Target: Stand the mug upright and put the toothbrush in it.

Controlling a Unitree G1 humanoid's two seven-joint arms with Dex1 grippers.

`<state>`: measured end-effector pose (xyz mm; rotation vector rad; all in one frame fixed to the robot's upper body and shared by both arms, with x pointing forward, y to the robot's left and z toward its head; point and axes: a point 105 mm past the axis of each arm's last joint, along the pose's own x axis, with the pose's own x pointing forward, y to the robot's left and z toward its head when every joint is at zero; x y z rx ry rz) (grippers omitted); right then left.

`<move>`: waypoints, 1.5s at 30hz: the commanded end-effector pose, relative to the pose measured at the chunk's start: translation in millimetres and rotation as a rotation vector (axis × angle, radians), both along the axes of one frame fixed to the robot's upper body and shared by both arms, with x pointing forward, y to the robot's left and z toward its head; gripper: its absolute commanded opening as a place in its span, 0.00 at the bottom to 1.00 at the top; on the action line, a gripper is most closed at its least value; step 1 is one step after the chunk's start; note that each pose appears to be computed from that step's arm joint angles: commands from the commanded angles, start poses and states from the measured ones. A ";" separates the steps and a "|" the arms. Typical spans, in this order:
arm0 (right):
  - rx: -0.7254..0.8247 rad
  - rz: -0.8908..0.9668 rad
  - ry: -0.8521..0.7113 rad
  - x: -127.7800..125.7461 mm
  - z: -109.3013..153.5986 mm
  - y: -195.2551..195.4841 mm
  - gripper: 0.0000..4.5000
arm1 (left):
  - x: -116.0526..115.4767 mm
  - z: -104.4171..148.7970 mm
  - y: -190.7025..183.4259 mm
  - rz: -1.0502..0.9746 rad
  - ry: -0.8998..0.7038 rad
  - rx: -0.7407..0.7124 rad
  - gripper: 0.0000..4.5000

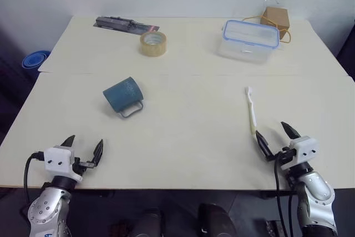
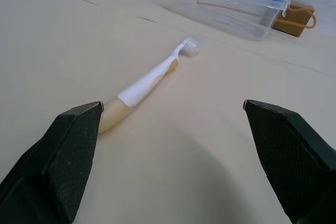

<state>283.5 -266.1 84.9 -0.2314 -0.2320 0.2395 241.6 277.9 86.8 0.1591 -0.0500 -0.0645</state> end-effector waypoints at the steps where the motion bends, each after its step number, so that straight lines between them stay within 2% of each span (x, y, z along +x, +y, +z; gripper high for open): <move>1: -0.033 0.019 -0.033 1.0 8.7 1.1 0.99 | 1.0 17.9 -4.7 -0.044 -0.053 0.024 1.00; 6: -0.040 0.122 -0.053 -1.1 20.7 8.1 0.99 | 1.9 26.3 -4.2 -0.072 -0.083 0.012 1.00; 8: -0.042 0.209 -0.066 -4.4 31.4 16.4 0.99 | -1.5 30.9 -6.4 -0.159 -0.061 -0.004 1.00; 10: -0.030 0.298 -0.065 -7.2 41.9 27.0 0.99 | -12.1 25.5 -13.4 -0.325 0.037 0.031 1.00; 13: -0.118 0.627 -0.127 -31.6 61.3 71.4 0.99 | -22.4 22.1 12.4 -0.392 0.190 0.151 1.00; 16: -0.132 0.703 -0.139 -37.5 63.4 78.0 0.99 | -29.4 22.6 16.5 -0.496 0.273 0.215 1.00; 20: -0.205 0.789 -0.182 -43.3 59.1 80.4 0.99 | -29.4 16.4 26.0 -0.537 0.474 0.266 1.00; 23: -0.212 0.790 -0.177 -40.3 53.8 76.6 0.99 | -9.2 37.5 5.7 -0.562 0.432 0.195 1.00; 26: -0.208 0.777 -0.168 -38.3 48.9 71.5 0.99 | 3.7 53.7 -19.0 -0.616 0.419 0.211 1.00; 30: -0.202 0.754 -0.165 -39.5 44.0 65.9 0.99 | 13.0 62.7 -48.9 -0.670 0.480 0.270 1.00; 33: -0.194 0.747 -0.164 -42.3 39.5 63.8 0.99 | 30.7 67.5 -65.5 -0.642 0.466 0.339 1.00; 36: -0.180 0.741 -0.159 -45.8 33.4 62.4 0.99 | 55.2 67.3 -82.8 -0.583 0.443 0.406 1.00; 39: -0.170 0.741 -0.154 -48.2 29.0 63.1 0.99 | 79.5 64.7 -83.6 -0.496 0.441 0.435 1.00; 45: -0.159 0.733 -0.154 -50.0 25.5 66.4 0.99 | 109.9 51.8 -86.1 -0.435 0.477 0.452 1.00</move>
